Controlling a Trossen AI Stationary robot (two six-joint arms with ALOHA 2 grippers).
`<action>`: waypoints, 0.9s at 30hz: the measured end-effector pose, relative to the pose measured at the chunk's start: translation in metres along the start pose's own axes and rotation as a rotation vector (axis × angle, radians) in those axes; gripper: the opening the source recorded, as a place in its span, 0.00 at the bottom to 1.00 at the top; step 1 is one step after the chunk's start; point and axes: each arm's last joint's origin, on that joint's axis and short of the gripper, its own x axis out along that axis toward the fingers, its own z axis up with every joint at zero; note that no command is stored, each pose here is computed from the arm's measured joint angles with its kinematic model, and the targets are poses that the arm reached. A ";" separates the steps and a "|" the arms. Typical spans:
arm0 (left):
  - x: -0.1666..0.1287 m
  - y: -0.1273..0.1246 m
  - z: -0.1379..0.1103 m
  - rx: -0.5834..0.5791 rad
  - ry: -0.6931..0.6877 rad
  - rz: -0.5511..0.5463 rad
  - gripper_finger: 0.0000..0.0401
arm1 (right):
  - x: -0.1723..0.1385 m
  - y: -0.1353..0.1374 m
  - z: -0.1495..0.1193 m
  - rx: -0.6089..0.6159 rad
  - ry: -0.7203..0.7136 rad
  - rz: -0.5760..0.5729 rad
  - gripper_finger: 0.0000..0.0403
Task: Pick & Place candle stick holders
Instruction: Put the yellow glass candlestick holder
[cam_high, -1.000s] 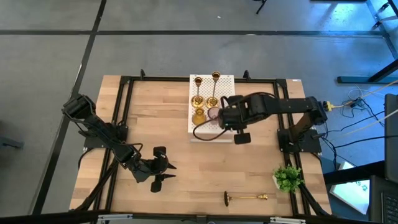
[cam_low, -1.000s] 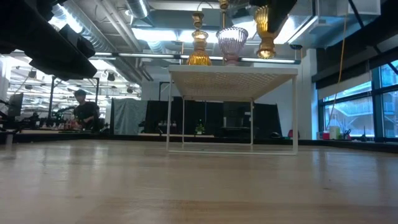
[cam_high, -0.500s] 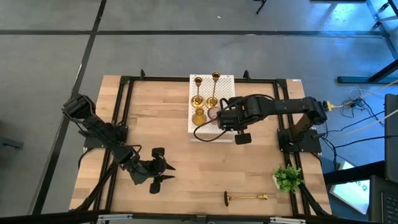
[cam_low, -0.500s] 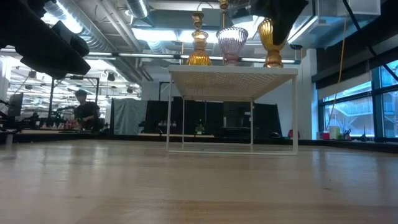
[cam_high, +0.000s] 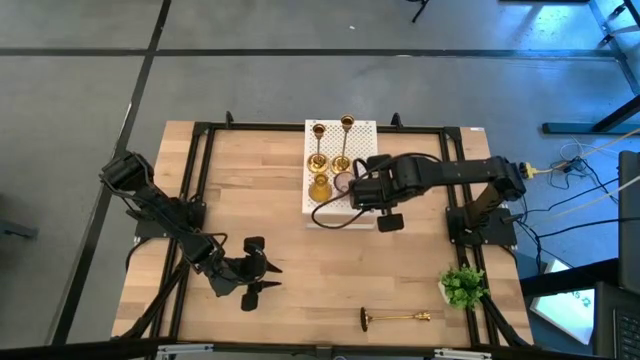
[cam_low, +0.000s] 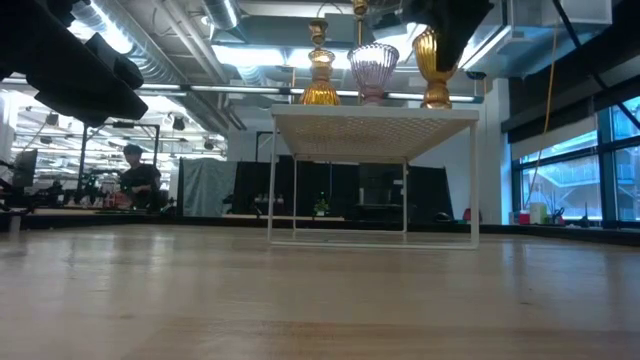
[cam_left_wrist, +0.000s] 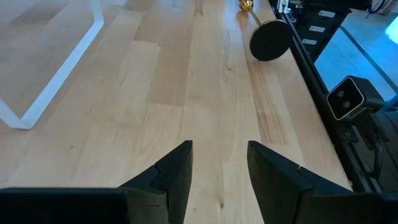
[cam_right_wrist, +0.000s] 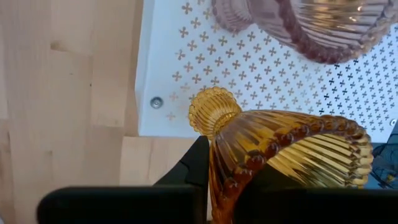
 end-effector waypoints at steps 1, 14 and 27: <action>0.000 0.000 0.000 0.000 0.000 0.000 0.37 | 0.000 0.001 0.001 -0.001 -0.006 0.000 0.08; 0.000 0.000 0.000 0.000 0.000 0.000 0.37 | 0.000 0.001 0.002 -0.002 -0.022 -0.002 0.08; 0.000 0.000 0.000 -0.001 0.000 0.000 0.37 | 0.002 0.002 0.004 -0.003 -0.021 0.000 0.08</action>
